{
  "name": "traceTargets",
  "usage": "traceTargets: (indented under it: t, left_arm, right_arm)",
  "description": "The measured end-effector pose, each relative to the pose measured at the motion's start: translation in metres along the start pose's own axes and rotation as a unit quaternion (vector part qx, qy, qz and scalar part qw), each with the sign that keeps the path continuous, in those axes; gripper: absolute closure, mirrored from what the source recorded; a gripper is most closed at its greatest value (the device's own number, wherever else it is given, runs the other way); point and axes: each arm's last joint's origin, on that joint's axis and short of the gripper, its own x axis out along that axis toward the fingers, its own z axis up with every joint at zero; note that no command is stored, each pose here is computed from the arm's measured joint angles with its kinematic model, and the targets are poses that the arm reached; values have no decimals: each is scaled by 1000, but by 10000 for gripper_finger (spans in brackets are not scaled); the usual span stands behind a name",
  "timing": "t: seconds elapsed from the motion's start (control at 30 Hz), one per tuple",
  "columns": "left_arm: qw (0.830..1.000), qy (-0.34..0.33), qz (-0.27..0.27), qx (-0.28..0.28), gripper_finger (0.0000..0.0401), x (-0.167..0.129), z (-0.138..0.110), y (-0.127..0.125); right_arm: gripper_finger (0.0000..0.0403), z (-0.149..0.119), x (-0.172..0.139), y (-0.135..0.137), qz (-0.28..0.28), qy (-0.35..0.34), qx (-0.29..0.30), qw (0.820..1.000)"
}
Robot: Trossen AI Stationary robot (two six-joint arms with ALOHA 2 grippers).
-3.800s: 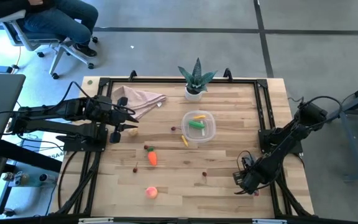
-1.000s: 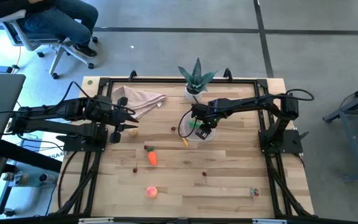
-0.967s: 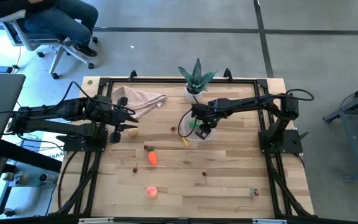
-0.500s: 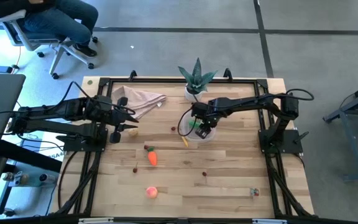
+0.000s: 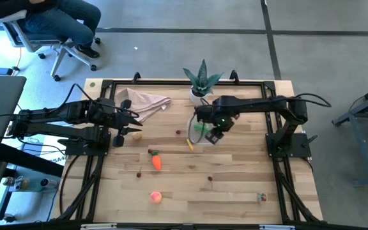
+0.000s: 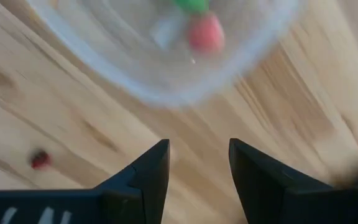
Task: Pick and placing Produce into tupperware
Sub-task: Put the strawberry into the transparent bin
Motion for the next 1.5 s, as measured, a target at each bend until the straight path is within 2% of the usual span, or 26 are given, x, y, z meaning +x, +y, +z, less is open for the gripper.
traceTargets:
  t: [0.07, 0.13, 0.27, 0.4, 0.6, 0.83, 1.0, 1.23, 1.5]
  left_arm:
    - [1000, 0, 0, 0, 318, 0, 0, 0]
    - [1000, 0, 0, 0, 318, 0, 0, 0]
    - [1000, 0, 0, 0, 318, 0, 0, 0]
    - [1000, 0, 0, 0, 318, 0, 0, 0]
    - [1000, 0, 0, 0, 318, 0, 0, 0]
    - [1000, 0, 0, 0, 318, 0, 0, 0]
    - [1000, 0, 0, 0, 318, 0, 0, 0]
    - [1000, 0, 0, 0, 318, 0, 0, 0]
    - [1000, 0, 0, 0, 318, 0, 0, 0]
  right_arm:
    - [245, -18, -11, 3, -38, 20, 19, 999]
    - [245, -35, -18, 8, -51, 14, 46, 998]
    - [245, -78, -28, 13, -27, -6, 96, 995]
    - [245, -128, -25, 15, -12, -21, 156, 987]
    - [245, -196, 2, 37, 58, -2, 213, 975]
    - [245, -258, 44, 48, 63, 14, 251, 966]
    - [244, -279, 67, 45, 68, 8, 257, 964]
    - [219, -286, 102, 54, 101, 25, 233, 967]
    - [180, -293, 117, 57, 67, 38, 218, 973]
